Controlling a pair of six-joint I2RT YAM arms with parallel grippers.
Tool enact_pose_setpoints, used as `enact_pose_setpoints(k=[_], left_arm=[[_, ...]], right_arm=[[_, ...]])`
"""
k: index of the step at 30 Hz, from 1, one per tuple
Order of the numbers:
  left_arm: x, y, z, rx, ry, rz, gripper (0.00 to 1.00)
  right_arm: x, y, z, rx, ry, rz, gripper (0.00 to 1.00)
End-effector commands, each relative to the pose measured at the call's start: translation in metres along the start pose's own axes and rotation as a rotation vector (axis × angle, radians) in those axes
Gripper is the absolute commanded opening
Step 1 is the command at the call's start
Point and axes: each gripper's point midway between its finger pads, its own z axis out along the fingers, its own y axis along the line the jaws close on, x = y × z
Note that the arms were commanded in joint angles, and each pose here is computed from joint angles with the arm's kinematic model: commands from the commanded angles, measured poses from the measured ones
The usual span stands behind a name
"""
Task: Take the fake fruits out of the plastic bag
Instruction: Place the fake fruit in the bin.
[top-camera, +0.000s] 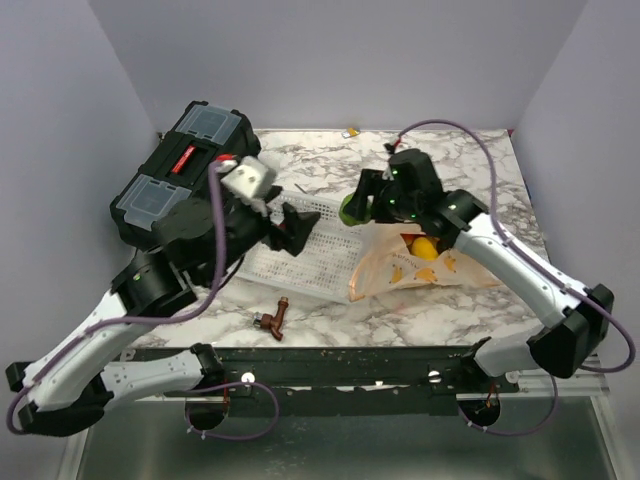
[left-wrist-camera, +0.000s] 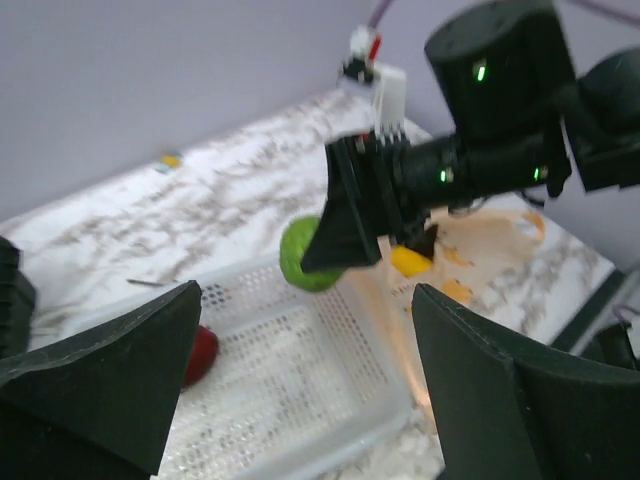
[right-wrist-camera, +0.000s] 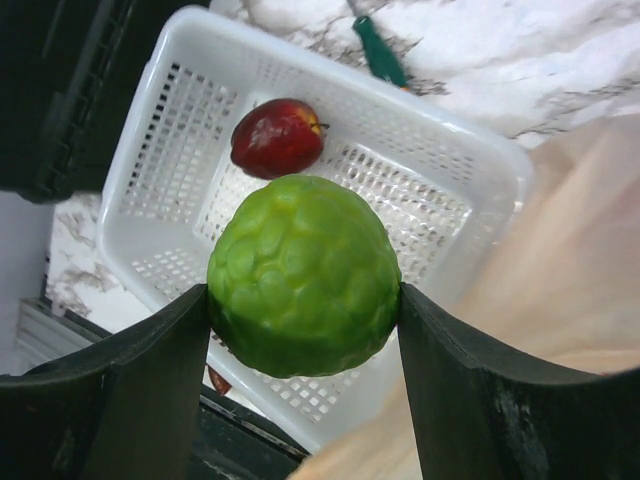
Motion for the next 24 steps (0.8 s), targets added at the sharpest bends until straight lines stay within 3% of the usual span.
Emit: enact_pose_setpoints(k=[1, 4, 8, 15, 24], left_arm=[[-0.037, 0.053, -0.05, -0.218, -0.277, 0.052, 0.86], [-0.037, 0.067, -0.074, -0.264, -0.394, 0.067, 0.9], [-0.033, 0.084, -0.091, -0.339, -0.456, 0.048, 0.9], [-0.016, 0.086, -0.085, -0.348, -0.453, 0.054, 0.9], [-0.01, 0.086, -0.08, -0.348, -0.438, 0.06, 0.9]], right_arm=[[0.015, 0.031, 0.028, 0.068, 0.001, -0.108, 0.15], [0.049, 0.045, 0.045, 0.141, 0.057, -0.213, 0.15], [0.092, 0.046, 0.067, 0.204, 0.144, -0.289, 0.16], [0.155, 0.038, 0.081, 0.323, 0.247, -0.425, 0.16], [0.183, 0.009, 0.094, 0.433, 0.294, -0.467, 0.23]])
